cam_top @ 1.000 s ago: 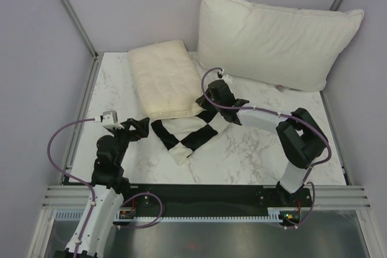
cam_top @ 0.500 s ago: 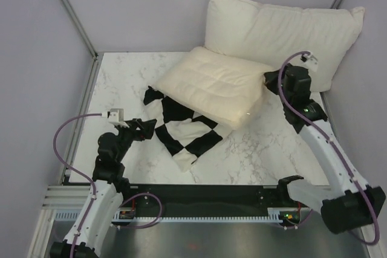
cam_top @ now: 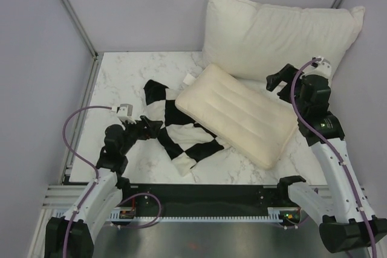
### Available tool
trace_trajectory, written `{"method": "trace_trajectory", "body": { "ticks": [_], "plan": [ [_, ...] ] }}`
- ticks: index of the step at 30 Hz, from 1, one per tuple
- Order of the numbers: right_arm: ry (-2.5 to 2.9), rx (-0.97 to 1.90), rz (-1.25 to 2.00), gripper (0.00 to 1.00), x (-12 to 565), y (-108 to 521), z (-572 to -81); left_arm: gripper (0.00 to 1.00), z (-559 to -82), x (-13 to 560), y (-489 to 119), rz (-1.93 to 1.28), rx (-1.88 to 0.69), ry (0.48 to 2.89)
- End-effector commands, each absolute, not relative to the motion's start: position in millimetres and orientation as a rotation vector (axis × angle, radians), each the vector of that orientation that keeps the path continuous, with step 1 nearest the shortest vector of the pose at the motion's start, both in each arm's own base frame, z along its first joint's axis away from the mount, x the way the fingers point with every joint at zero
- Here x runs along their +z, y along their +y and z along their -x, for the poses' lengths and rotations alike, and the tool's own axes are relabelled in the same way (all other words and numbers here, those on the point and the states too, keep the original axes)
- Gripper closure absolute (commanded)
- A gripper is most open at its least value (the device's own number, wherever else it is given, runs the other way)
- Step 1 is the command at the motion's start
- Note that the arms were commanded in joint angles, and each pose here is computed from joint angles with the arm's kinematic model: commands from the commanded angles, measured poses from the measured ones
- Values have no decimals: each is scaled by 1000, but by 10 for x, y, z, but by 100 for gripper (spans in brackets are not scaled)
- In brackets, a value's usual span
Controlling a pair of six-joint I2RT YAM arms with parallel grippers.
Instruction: Put the pillow into the pillowcase
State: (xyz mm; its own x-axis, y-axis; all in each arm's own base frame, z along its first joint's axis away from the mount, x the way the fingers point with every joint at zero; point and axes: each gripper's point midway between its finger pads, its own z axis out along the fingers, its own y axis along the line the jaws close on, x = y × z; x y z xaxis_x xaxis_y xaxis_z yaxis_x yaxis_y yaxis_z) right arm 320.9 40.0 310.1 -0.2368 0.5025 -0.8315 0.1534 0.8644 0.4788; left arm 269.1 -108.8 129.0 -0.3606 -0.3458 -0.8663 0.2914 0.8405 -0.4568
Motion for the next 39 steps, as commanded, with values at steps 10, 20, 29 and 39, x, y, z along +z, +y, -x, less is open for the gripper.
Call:
{"method": "trace_trajectory", "body": {
  "ticks": [10, 20, 29, 39],
  "plan": [
    [2149, 283, 378, 2, 2022, 2335, -3073, 10, -2808, 1514, -1141, -11, -655, 1768],
    [2311, -72, 495, 4, 1041, 2411, -3142, 10, -2814, 1502, -1107, 7, -638, 1771],
    [2221, -62, 306, 100, 1423, 1990, -2909, 10, -2842, 1469, -1070, 30, -615, 1792],
    [2016, -235, -261, 47, 1891, 605, -2637, 9, -2833, 1425, -1113, 12, -632, 1813]
  ]
}}
